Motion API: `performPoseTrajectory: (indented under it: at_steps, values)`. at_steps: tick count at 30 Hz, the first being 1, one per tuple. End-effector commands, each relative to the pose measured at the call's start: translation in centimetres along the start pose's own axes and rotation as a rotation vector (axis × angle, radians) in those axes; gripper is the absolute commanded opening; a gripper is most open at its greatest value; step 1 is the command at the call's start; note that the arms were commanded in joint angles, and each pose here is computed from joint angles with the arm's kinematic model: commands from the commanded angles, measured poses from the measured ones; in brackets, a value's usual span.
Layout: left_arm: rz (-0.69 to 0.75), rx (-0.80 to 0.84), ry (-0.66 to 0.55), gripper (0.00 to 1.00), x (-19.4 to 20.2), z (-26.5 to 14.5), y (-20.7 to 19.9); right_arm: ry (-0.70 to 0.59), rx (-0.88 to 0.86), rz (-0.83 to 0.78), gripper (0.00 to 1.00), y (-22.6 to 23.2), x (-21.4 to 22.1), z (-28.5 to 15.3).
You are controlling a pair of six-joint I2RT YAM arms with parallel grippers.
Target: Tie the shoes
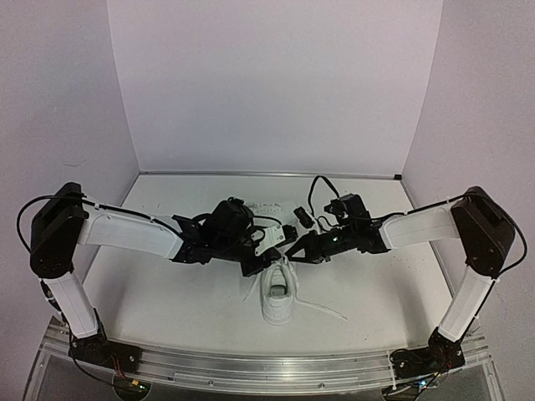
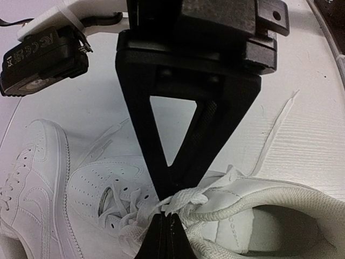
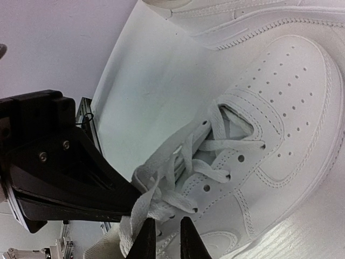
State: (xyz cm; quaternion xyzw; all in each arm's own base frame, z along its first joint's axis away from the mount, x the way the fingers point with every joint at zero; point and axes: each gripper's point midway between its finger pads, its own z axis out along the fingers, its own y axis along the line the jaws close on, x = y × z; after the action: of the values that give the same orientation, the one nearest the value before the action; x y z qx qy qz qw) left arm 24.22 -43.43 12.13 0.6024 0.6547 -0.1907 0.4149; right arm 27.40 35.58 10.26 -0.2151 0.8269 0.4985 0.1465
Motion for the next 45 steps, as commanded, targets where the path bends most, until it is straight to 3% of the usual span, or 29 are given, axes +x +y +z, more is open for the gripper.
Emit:
performPoseTrajectory:
  at_steps: [1, 31, 41, 45]
  values:
    - [0.030, 0.012, 0.066, 0.00, 1.4, -0.9, -0.6, -0.037, -0.084, -0.051, 0.15, 2.3, -1.6, -0.1]
    - [0.061, -0.028, 0.089, 0.00, 1.6, 0.0, 0.0, -0.008, -0.123, -0.029, 0.19, 2.5, -1.1, 0.5]
    - [0.071, -0.032, 0.073, 0.00, 1.2, 0.1, -0.1, 0.007, -0.142, -0.034, 0.14, 3.0, -1.1, 1.0]
    - [0.070, -0.033, 0.074, 0.00, 1.2, 0.1, -0.1, 0.007, -0.146, -0.037, 0.05, 3.2, -1.1, 0.9]
